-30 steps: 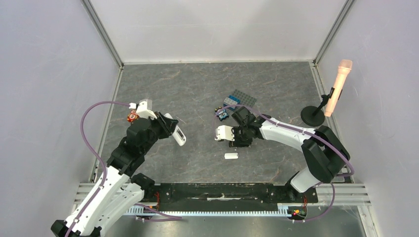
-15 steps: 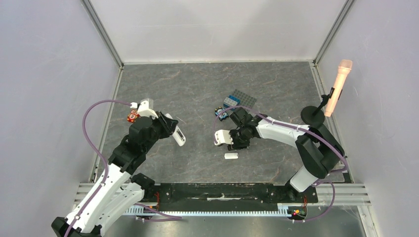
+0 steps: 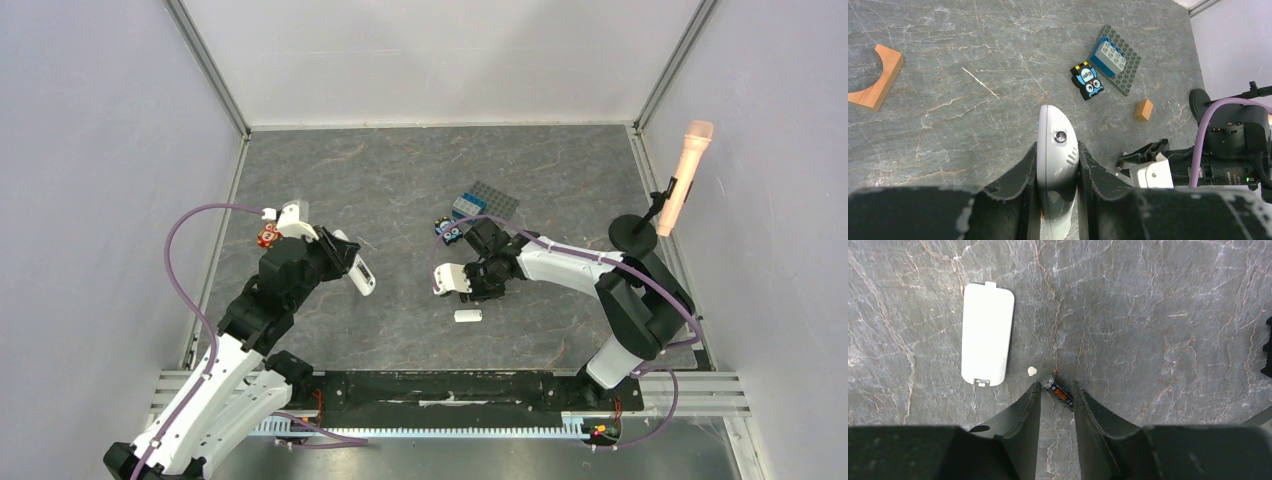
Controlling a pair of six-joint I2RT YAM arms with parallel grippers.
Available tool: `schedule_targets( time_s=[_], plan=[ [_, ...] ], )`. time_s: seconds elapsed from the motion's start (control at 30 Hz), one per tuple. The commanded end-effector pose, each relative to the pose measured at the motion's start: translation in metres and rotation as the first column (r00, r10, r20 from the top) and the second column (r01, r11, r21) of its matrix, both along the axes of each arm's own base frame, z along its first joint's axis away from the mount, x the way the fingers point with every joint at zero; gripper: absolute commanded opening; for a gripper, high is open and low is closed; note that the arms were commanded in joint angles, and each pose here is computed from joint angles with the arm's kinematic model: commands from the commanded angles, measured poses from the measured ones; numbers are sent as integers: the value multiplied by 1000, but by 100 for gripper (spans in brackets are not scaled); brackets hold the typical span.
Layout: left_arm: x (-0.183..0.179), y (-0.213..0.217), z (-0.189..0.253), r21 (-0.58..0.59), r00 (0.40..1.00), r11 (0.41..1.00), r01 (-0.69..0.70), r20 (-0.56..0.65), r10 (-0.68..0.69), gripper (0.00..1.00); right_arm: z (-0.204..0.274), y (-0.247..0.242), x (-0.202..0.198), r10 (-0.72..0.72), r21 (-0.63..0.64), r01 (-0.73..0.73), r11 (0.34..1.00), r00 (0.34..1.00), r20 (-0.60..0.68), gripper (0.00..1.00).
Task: Load the batteries into the remote control
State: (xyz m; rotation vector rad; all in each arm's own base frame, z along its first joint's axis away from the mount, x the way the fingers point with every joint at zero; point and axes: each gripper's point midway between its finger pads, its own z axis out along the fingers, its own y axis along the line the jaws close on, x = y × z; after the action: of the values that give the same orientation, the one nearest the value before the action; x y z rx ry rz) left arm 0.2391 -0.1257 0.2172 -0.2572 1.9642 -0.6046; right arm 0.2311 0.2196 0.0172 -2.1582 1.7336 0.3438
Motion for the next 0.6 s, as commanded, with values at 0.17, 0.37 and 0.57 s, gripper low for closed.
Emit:
schedule_targets(
  time_s=[0.17, 0.37, 0.57],
  plan=[
    [5, -1, 28, -60, 997, 998, -12, 71, 16, 2, 2, 3, 30, -79, 56, 71, 996, 985, 151, 24],
    [5, -3, 26, -66, 998, 998, -9, 66, 13, 2, 1, 4, 38, -197, 69, 190, 979, 973, 121, 23],
    [4, -1, 27, -62, 998, 998, -9, 68, 13, 2, -3, 0, 32, -157, 11, 157, 988, 985, 75, 52]
  ],
)
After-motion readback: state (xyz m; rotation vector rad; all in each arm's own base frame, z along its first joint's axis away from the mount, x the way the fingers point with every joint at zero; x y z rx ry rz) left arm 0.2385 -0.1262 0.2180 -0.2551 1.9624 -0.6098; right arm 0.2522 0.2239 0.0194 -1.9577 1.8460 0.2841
